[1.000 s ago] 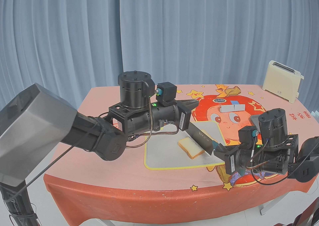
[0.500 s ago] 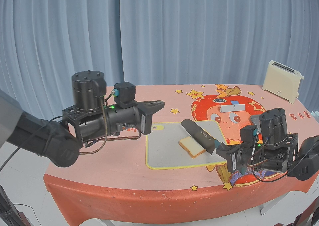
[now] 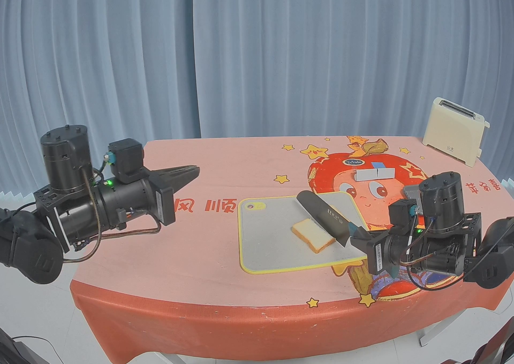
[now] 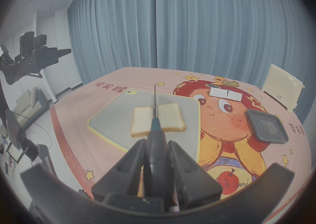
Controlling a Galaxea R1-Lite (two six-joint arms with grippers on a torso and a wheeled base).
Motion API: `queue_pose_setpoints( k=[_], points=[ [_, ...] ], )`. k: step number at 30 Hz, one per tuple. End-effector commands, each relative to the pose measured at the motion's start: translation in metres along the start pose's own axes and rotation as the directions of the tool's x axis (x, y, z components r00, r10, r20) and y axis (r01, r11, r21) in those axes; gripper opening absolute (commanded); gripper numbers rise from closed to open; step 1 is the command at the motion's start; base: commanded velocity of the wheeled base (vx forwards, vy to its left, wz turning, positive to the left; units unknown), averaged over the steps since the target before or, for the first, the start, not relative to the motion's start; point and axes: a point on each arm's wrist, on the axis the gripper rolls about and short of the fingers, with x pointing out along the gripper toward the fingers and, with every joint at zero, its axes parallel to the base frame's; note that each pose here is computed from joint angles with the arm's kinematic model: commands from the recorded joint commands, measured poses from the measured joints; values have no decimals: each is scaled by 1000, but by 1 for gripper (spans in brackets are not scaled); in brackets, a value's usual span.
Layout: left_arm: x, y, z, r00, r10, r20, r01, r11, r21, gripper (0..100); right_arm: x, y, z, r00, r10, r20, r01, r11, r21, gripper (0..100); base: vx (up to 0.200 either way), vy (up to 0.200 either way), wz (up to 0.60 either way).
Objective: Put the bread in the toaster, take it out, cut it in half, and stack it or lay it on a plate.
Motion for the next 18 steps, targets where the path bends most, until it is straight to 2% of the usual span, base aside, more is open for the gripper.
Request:
queue_pose_setpoints(
  k=[1, 4, 9, 13, 16, 18],
  points=[
    [-24, 2, -1, 998, 61, 9, -61, 998, -4, 0, -1, -1, 1, 1000, -3, 5, 3, 1000, 4, 0, 0, 0, 0],
    [-33, 0, -6, 996, 90, -7, -90, 996, -9, 0, 0, 0, 1, 1000, 1, 3, -1, 1000, 2, 0, 0, 0, 0],
    [-54, -6, -7, 990, 141, 8, -141, 990, -5, 0, -2, 2, 3, 1000, 10, 26, -10, 1000, 0, 0, 0, 0, 0],
    [-74, 3, -6, 975, 221, 30, -221, 975, -6, 0, -2, 2, 8, 995, 15, 103, -17, 1000, 12, 0, 0, 0, 0],
    [-82, 11, -12, 964, 266, 15, -266, 964, -12, 0, -4, 2, 7, 992, 20, 126, -22, 1000, 11, 0, 0, 0, 0],
    [-87, 10, -18, 962, 274, 0, -274, 962, -15, 0, -4, 3, 8, 991, 21, 133, -22, 1000, 11, 0, 0, 0, 0]
  ],
)
